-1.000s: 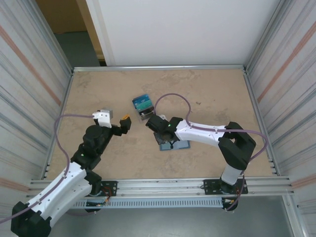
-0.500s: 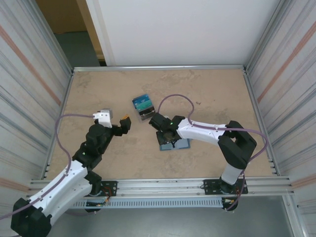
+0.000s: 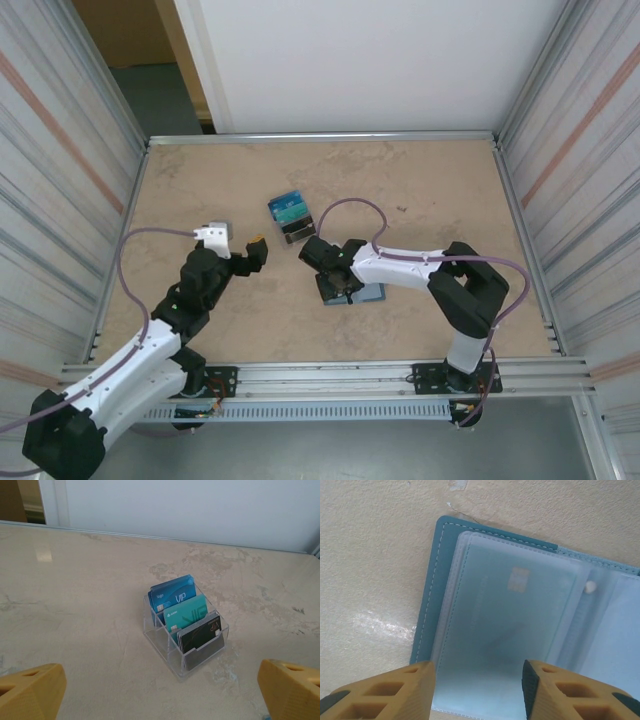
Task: Take the credit cards out of the card holder
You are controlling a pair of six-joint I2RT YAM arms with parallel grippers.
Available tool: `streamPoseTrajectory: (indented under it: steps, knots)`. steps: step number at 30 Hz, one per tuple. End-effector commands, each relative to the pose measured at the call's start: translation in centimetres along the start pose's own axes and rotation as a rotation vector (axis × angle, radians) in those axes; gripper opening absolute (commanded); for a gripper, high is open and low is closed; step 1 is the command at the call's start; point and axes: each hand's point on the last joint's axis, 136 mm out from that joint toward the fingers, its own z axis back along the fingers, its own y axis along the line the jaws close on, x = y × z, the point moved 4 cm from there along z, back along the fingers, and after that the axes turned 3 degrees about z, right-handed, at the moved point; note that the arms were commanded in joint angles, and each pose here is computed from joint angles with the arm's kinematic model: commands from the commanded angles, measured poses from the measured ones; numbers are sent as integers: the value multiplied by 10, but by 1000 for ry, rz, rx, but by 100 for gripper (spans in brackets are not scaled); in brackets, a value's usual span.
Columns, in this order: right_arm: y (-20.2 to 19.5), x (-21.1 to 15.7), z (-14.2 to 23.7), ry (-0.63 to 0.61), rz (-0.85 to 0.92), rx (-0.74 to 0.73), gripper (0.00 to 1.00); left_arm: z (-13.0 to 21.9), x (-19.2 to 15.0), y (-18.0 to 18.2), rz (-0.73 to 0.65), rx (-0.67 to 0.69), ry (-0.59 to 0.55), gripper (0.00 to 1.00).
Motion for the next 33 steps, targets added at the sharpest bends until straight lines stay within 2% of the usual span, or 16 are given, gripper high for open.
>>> streamPoseTrajectory:
  steps: [1, 11, 28, 33]
  knots:
    - [-2, -9, -9, 35, -21, -17, 50, 0, 8, -2, 24, 6, -23, 99]
    - [-5, -17, -24, 72, -52, -5, 49, -3, 6, -2, 11, 7, -7, 99]
    - [-16, -10, -13, 21, -127, 110, 26, -2, 14, -12, -19, -40, -14, 99]
    - [-23, -7, -6, -7, -136, 70, 26, -2, 18, -20, -60, -63, -32, 99]
